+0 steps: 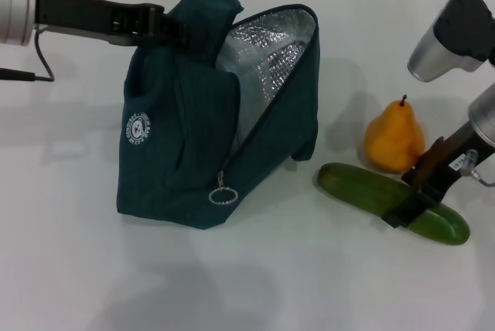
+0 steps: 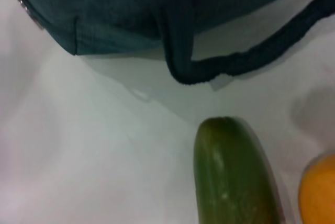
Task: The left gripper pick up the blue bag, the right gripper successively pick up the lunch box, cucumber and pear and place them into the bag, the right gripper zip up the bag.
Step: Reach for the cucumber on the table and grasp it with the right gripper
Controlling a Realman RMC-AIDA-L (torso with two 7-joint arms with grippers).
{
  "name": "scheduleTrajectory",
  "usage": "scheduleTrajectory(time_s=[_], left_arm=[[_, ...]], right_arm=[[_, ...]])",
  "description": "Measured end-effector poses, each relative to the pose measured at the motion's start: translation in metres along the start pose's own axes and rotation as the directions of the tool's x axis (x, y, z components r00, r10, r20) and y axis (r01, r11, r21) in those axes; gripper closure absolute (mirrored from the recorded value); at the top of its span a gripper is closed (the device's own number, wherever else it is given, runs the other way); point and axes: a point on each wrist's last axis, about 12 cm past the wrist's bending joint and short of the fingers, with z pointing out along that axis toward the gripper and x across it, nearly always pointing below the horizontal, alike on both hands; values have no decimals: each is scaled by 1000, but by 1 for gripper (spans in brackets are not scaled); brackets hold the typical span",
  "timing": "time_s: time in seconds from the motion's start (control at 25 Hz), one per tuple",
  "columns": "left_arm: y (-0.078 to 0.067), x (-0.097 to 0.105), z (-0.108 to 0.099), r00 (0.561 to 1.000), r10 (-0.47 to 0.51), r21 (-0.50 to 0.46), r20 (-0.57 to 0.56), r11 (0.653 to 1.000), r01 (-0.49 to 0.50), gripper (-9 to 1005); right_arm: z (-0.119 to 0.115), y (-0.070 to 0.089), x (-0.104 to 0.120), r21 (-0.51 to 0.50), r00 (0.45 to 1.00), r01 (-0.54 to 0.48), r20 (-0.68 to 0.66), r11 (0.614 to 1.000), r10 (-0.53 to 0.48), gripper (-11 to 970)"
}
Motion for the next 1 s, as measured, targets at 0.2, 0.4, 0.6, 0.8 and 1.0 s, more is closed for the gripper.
scheduleTrajectory(time_s=[0.2, 0.4, 0.6, 0.8, 1.0], left_arm=[[0, 0, 0, 1000, 1, 0, 0, 1000, -1, 909], [0, 0, 0, 1000, 1, 0, 0, 1000, -1, 908], [0, 0, 0, 1000, 1, 2, 1, 1000, -1, 907], [0, 0, 0, 1000, 1, 2, 1, 1000, -1, 907], [0, 0, 0, 1000, 2, 2, 1, 1000, -2, 906]], right_arm=[[2, 1, -3, 8, 1000, 10, 14, 1000, -10, 95], [6, 3, -6, 3, 1000, 24, 11, 1000, -25, 104], [9, 5, -7, 4, 999, 36, 4, 999, -36, 106], [9, 5, -7, 9, 999, 38, 8, 999, -38, 108], [12, 5, -7, 23, 999, 54, -8, 998, -54, 111]])
